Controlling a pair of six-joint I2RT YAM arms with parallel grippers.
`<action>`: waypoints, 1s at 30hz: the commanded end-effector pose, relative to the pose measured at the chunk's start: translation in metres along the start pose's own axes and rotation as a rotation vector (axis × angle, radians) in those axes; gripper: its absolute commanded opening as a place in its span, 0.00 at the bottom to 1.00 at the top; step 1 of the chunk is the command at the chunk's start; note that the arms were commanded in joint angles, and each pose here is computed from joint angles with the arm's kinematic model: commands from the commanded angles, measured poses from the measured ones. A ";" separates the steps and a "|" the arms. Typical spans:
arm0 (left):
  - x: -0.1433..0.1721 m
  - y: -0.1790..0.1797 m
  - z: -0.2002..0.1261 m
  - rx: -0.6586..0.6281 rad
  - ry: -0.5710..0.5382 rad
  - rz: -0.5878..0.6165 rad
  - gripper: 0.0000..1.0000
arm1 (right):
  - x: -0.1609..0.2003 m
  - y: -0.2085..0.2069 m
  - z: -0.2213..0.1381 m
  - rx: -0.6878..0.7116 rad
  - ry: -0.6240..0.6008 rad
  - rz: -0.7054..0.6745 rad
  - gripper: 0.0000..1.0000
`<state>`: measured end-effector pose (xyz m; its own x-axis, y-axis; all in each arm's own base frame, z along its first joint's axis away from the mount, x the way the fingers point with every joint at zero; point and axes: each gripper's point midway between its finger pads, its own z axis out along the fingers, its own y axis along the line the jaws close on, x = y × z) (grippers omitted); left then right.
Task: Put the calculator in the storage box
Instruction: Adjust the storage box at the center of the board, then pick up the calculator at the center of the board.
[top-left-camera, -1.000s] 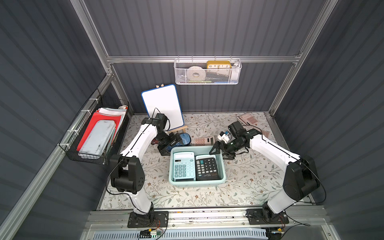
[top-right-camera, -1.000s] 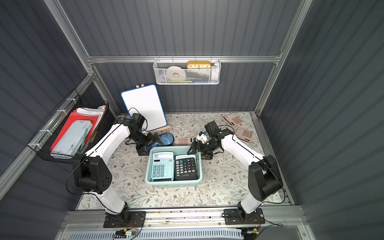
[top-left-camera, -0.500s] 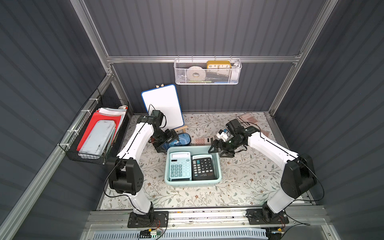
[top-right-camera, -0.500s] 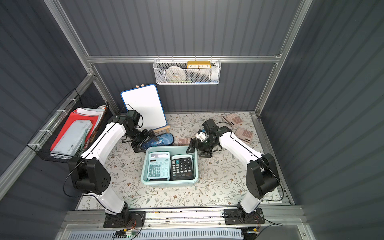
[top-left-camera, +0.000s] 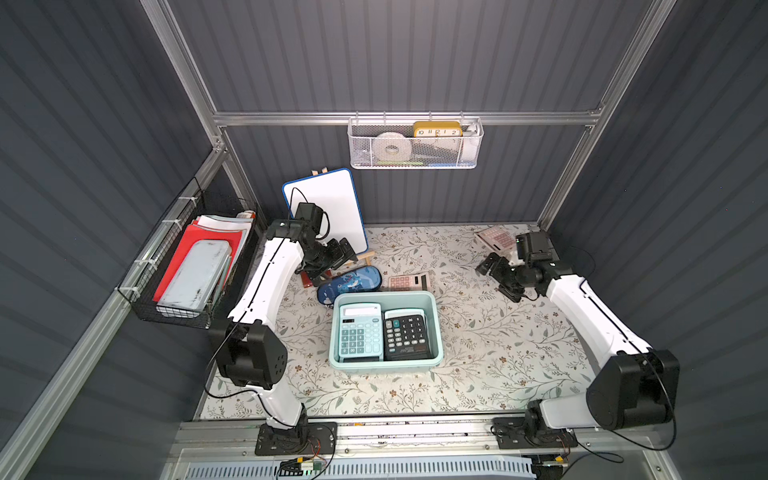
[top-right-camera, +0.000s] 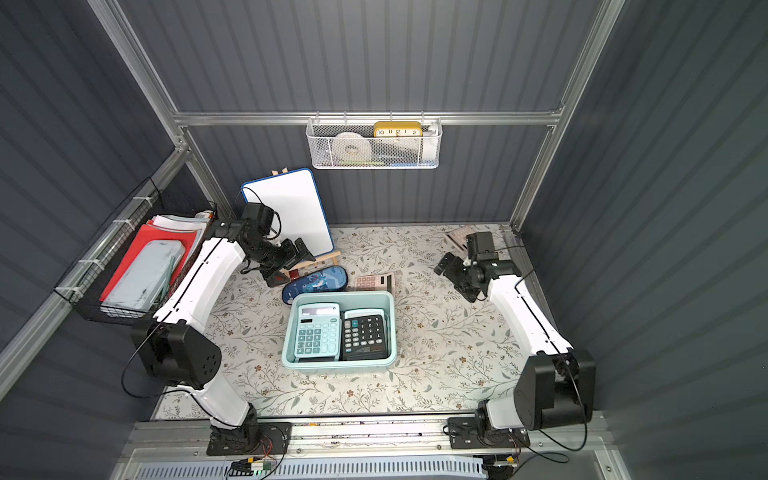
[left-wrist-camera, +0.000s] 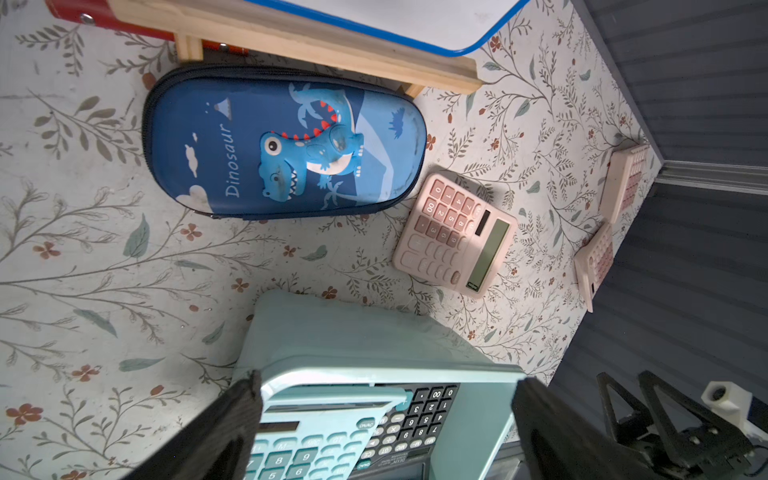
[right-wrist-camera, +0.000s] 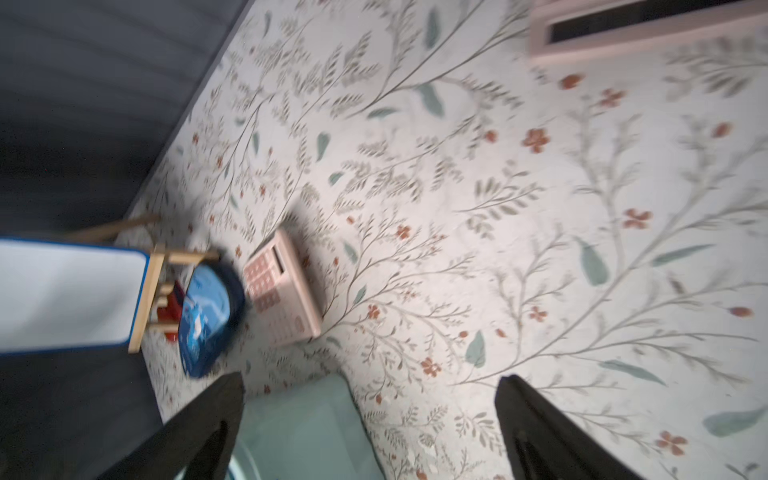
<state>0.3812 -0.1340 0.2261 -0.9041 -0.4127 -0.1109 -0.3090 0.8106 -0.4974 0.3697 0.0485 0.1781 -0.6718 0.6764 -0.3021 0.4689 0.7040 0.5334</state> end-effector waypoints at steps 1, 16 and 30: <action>-0.004 -0.021 0.006 0.068 0.010 0.057 0.99 | -0.032 -0.021 -0.003 0.005 -0.139 0.179 0.99; -0.014 -0.051 0.022 0.131 0.044 0.094 0.99 | -0.097 -0.106 0.035 -0.112 -0.245 0.650 0.89; -0.020 -0.056 0.022 0.133 0.039 0.083 0.99 | -0.130 -0.125 0.082 -0.182 -0.287 0.824 0.80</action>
<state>0.4219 -0.1776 0.2378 -0.9325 -0.3355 -0.1335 -0.1951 0.7794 -0.5954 0.4324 -0.1044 0.0808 -0.0173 0.9993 0.0344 0.6691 -0.0140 0.7430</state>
